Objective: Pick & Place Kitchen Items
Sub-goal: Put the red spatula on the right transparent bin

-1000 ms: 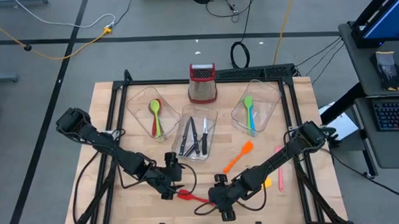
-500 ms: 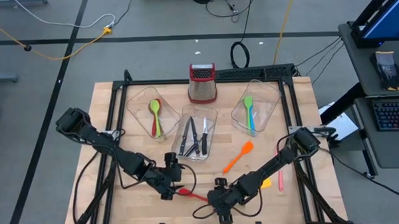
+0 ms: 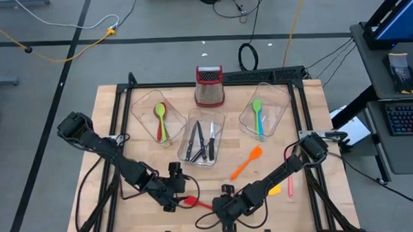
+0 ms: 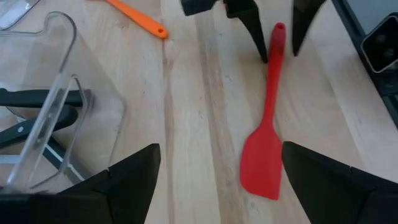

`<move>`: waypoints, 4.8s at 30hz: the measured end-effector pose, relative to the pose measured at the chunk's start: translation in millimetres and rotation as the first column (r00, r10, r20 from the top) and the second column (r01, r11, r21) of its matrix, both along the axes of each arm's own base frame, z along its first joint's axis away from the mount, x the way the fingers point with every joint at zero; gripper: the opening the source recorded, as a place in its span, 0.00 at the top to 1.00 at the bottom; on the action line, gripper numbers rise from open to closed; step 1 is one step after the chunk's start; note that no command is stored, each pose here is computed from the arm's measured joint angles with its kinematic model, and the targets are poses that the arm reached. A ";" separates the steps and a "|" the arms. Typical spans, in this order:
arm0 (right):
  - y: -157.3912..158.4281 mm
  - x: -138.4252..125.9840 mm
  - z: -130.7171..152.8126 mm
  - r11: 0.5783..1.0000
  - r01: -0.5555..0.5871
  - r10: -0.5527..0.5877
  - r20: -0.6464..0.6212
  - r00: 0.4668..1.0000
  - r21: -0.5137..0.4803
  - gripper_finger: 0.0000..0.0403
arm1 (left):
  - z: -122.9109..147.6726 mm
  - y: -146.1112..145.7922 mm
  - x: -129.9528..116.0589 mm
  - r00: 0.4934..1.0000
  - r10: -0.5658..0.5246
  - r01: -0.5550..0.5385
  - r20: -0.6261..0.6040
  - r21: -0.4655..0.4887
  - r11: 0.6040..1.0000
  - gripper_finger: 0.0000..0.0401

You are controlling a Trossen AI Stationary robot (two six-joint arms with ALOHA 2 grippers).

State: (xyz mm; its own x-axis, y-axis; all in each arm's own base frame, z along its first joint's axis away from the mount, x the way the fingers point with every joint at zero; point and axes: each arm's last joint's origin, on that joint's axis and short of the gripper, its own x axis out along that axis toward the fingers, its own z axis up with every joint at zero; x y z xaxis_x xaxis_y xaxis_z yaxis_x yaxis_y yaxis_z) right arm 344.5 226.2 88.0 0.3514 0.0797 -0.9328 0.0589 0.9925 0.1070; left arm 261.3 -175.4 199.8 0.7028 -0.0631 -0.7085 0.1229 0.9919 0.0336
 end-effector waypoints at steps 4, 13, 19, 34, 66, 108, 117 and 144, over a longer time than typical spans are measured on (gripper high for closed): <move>-0.3 -0.1 -7.8 1.000 0.006 -0.006 -0.016 1.000 -0.010 0.79 | 0.0 -4.0 -2.7 1.000 -0.005 0.005 0.000 -0.011 1.000 0.16; -3.5 -2.1 -7.9 0.995 0.086 -0.087 -0.025 0.996 -0.041 0.94 | 0.1 -11.2 -7.7 1.000 -0.024 0.024 0.000 -0.020 1.000 0.16; -4.0 -2.0 9.6 0.997 0.075 -0.074 0.021 0.997 -0.029 0.94 | 0.3 -12.8 -9.0 1.000 -0.014 0.015 0.011 -0.007 1.000 0.16; -4.4 -0.6 38.4 0.998 0.056 -0.052 0.121 0.991 -0.022 0.99 | 0.3 -13.2 -9.5 1.000 -0.003 0.004 0.011 -0.018 1.000 0.16; -32.9 60.5 68.1 0.979 -0.200 0.146 0.546 0.825 0.041 0.51 | -1.9 -26.9 -23.9 0.998 -0.069 0.069 -0.013 0.017 0.997 0.16; -29.7 103.1 19.7 0.992 -0.125 0.119 0.190 0.974 0.020 0.57 | -4.8 -53.3 -62.5 0.999 0.005 -0.008 0.036 0.086 0.996 0.16; -40.2 100.8 -23.4 0.981 -0.139 0.128 0.084 0.988 0.138 0.68 | -4.8 -53.6 -62.8 0.999 0.006 -0.009 0.035 0.082 0.997 0.16; -29.1 81.3 51.3 0.956 -0.192 0.176 0.092 0.980 0.220 0.97 | -5.0 -54.7 -64.5 0.999 0.024 -0.025 0.033 0.061 0.998 0.16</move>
State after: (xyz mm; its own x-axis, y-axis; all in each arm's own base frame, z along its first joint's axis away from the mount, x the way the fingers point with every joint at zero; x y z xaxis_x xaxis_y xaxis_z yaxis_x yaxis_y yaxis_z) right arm 425.8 197.1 139.3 0.3747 0.3559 -0.8561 -0.1383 0.9345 0.3280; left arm 196.7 -230.2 194.8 0.7260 -0.0029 -0.6877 0.0964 0.9905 0.0977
